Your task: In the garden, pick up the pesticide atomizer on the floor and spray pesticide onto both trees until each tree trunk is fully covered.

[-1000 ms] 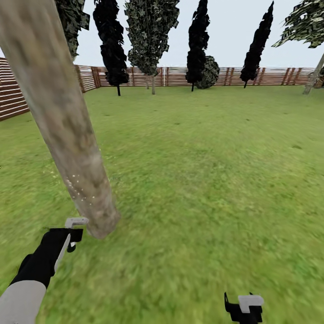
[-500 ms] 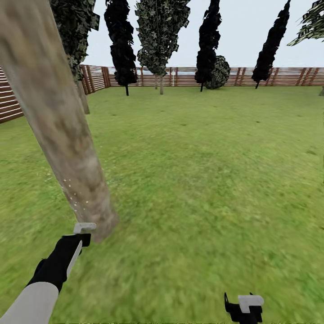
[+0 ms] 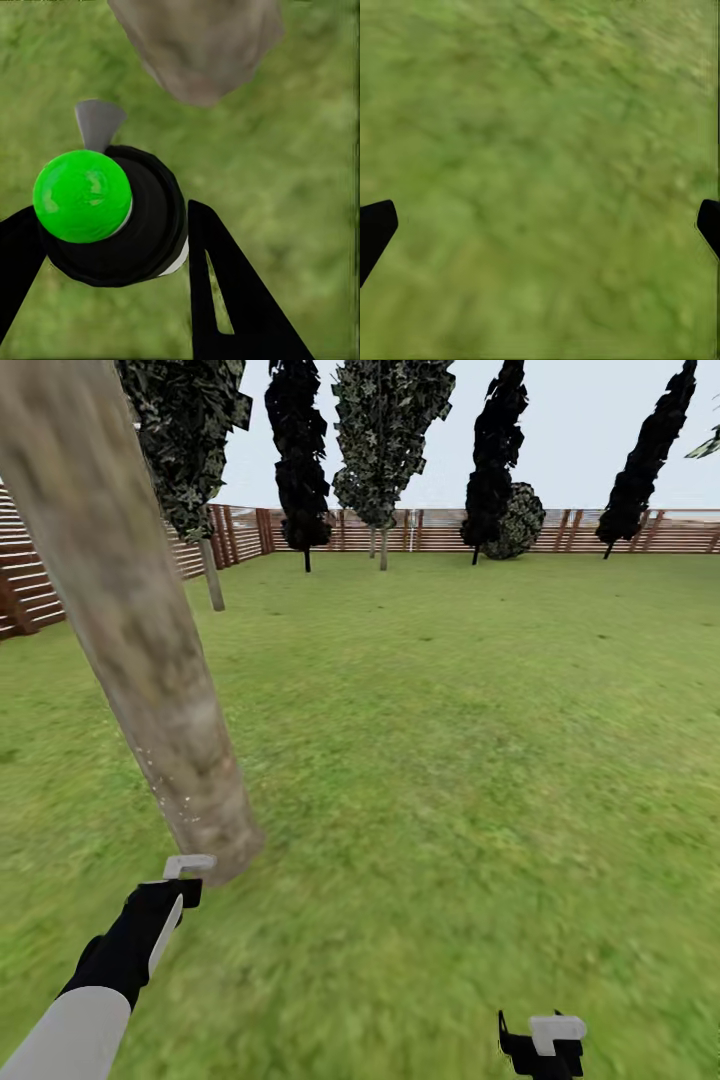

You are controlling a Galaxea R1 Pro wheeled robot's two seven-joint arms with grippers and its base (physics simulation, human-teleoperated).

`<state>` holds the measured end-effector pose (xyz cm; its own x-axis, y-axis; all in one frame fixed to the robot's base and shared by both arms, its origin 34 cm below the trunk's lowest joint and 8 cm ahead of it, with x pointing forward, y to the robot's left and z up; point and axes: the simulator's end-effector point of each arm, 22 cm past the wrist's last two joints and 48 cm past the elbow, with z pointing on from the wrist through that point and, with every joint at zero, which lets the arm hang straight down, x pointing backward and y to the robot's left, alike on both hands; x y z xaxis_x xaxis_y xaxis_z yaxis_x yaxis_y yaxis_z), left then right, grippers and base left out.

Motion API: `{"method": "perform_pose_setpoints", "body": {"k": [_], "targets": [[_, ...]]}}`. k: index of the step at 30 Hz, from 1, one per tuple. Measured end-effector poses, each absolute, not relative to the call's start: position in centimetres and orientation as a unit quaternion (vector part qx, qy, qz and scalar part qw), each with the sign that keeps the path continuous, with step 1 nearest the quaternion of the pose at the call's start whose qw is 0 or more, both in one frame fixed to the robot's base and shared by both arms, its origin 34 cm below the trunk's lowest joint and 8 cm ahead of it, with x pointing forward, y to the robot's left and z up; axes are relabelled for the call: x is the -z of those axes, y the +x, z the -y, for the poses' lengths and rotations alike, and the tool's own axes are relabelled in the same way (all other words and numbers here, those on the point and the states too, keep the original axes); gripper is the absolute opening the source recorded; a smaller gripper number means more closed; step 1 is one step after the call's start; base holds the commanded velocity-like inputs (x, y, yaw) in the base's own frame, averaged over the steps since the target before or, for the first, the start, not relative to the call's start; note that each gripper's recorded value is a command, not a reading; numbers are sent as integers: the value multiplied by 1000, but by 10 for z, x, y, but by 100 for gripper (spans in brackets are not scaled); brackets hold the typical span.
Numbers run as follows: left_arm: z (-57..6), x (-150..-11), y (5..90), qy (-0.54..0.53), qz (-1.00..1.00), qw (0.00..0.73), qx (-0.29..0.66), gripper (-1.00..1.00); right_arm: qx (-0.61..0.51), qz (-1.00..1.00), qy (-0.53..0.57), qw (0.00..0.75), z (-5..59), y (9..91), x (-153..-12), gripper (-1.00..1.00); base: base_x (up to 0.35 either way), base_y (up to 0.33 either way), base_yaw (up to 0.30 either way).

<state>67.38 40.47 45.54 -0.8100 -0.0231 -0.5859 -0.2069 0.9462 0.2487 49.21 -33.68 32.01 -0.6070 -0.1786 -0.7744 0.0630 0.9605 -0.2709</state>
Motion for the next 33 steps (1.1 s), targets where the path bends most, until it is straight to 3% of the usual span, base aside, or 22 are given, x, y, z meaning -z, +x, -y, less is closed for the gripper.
{"method": "perform_pose_setpoints", "body": {"k": [10, 25, 33], "targets": [[-405, -455, 673, -61, -940, 301, -152, -100, 137, -886, -33, 442, 337, 492, -320, 100, 220, -209, 7], [-405, -455, 673, -61, -940, 301, -152, -100, 137, -886, -33, 442, 337, 492, -320, 100, 223, -203, 263], [-404, -455, 673, -62, -940, 301, -152, -100, 137, -886, -33, 442, 337, 492, -320, 100, 208, -208, 38]]}}
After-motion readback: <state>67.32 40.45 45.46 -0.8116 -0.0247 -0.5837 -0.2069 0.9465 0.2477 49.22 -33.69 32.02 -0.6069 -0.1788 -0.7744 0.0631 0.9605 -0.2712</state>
